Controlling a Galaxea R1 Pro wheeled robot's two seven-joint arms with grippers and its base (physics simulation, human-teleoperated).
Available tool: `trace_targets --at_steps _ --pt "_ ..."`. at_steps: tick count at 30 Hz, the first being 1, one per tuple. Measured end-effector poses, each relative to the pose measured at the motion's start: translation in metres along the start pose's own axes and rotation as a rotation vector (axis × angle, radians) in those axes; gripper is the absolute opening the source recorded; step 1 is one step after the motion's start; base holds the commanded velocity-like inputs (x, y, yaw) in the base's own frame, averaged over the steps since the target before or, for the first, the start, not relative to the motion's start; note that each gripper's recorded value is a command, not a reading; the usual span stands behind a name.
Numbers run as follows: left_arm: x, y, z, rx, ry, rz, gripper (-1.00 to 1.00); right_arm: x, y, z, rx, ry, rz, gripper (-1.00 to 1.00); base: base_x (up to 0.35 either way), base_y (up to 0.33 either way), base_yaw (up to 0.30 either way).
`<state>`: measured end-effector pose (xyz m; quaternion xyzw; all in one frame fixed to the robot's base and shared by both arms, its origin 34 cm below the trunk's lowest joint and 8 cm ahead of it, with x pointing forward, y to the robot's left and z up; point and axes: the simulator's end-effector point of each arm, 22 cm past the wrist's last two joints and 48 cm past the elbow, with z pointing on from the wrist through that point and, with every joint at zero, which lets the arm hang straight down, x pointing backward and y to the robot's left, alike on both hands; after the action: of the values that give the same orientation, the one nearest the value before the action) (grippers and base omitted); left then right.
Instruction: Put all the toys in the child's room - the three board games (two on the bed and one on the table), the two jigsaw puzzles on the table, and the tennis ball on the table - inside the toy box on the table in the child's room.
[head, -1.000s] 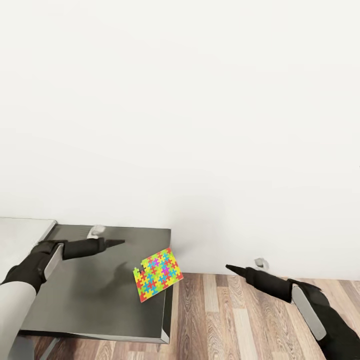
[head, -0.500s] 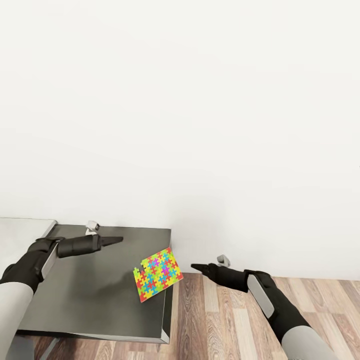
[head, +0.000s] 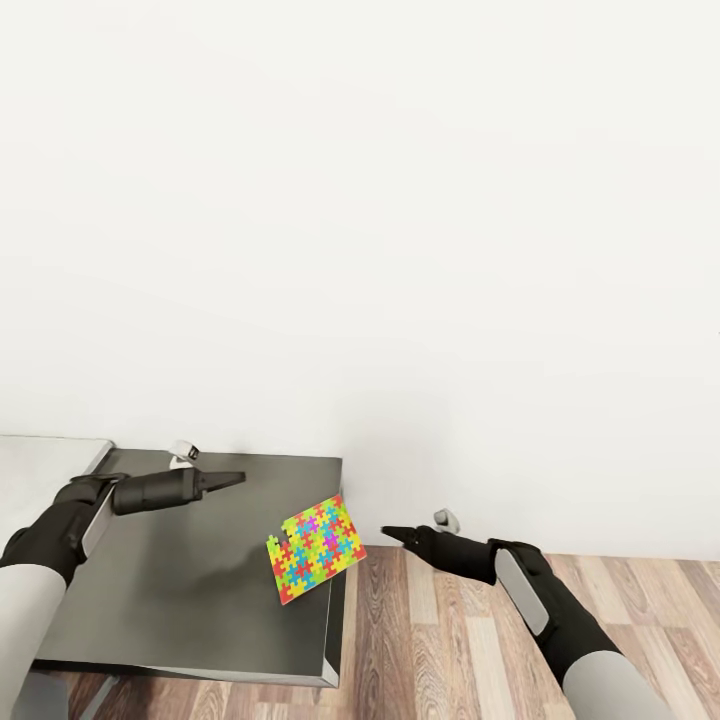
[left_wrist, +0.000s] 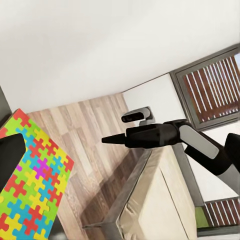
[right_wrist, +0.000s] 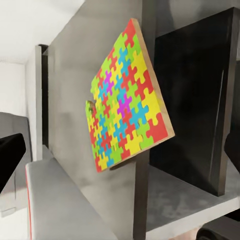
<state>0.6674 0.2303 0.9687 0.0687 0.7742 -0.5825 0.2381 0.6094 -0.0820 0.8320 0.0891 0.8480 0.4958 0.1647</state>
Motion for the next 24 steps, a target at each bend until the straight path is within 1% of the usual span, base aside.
trace_targets --at_steps 5,8,10,11,15,18,22,24 --pt "0.000 -0.002 -0.001 0.008 -0.002 -0.001 1.00 -0.003 0.002 -0.004 -0.020 -0.009 0.006 1.00 0.000 0.000 0.000" --pt "-0.001 -0.002 -0.001 0.010 -0.002 -0.001 1.00 -0.010 0.002 -0.009 -0.039 -0.031 0.026 1.00 0.000 0.000 0.000" --pt "-0.001 -0.002 -0.001 0.011 -0.002 -0.002 1.00 -0.013 -0.002 -0.013 -0.043 -0.047 0.044 1.00 0.000 0.000 0.000" --pt "-0.001 -0.003 -0.001 0.012 -0.002 -0.002 1.00 -0.016 -0.006 -0.017 -0.044 -0.063 0.064 1.00 0.000 0.000 0.000" --pt "-0.001 -0.002 0.000 0.013 -0.001 -0.003 1.00 -0.023 -0.015 -0.023 -0.046 -0.096 0.102 1.00 0.000 0.000 0.000" --pt "-0.001 0.000 0.000 0.013 -0.002 -0.003 1.00 -0.025 -0.020 -0.024 -0.043 -0.105 0.110 1.00 0.000 0.000 0.000" --pt "-0.002 0.002 0.001 0.015 -0.003 -0.005 1.00 -0.025 -0.021 -0.020 -0.040 -0.107 0.106 1.00 0.000 0.000 0.000" --pt "-0.002 0.001 0.001 0.027 -0.003 -0.016 1.00 -0.026 -0.022 -0.017 -0.039 -0.108 0.104 1.00 0.000 0.000 0.000"
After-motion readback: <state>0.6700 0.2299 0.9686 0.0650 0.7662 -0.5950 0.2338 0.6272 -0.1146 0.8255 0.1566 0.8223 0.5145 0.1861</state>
